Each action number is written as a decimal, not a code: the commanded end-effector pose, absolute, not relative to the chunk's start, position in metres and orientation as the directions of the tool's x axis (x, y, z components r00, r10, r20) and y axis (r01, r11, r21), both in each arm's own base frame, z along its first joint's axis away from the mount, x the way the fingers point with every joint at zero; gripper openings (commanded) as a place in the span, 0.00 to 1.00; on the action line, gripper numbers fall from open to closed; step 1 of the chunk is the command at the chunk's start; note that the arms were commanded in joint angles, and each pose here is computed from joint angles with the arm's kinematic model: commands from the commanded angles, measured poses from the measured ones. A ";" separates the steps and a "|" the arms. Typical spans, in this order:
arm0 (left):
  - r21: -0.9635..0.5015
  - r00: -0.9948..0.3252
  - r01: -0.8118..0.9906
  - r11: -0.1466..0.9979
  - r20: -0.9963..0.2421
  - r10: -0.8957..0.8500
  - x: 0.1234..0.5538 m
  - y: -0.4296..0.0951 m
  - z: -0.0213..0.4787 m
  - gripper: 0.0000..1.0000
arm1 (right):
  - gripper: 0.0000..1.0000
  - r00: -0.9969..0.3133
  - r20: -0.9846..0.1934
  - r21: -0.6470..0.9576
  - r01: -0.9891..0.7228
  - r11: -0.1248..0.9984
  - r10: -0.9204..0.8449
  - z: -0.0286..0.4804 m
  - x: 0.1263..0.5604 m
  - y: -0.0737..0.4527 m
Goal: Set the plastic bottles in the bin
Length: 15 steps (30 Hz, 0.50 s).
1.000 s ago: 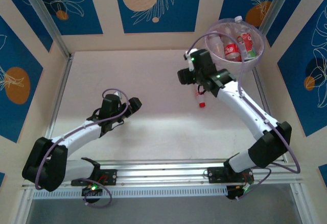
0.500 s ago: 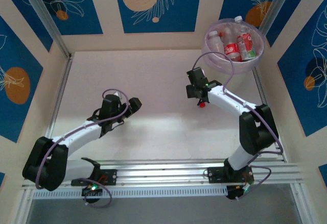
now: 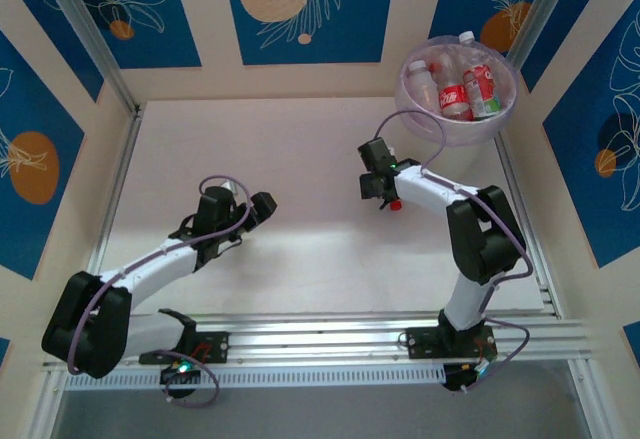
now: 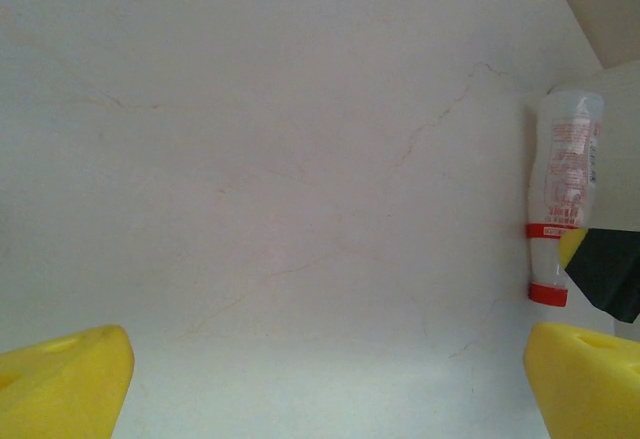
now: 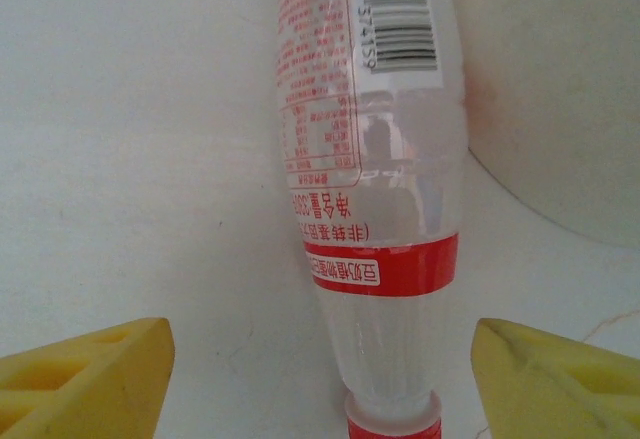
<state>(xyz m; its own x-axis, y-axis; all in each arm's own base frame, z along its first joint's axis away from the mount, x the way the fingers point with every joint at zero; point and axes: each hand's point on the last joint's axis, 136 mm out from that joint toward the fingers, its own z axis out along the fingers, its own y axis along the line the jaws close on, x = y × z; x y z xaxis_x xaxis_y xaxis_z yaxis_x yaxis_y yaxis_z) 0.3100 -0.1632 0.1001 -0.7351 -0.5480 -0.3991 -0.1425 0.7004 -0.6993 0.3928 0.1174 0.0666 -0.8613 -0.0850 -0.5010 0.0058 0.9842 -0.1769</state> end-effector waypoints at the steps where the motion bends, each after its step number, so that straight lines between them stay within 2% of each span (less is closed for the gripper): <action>1: -0.696 -0.731 -0.140 0.704 -0.407 -0.548 0.308 -0.159 0.099 1.00 | 0.81 -0.896 -0.444 -0.166 0.066 0.984 -0.015 0.055 0.385 0.113; 9: -0.696 -0.727 -0.141 0.704 -0.410 -0.551 0.308 -0.157 0.101 1.00 | 0.82 -0.923 -0.384 -0.180 0.073 0.981 -0.002 0.035 0.387 0.115; 15: -0.694 -0.725 -0.143 0.705 -0.411 -0.552 0.309 -0.156 0.102 1.00 | 0.74 -0.927 -0.370 -0.168 0.003 0.986 -0.060 0.026 0.377 0.135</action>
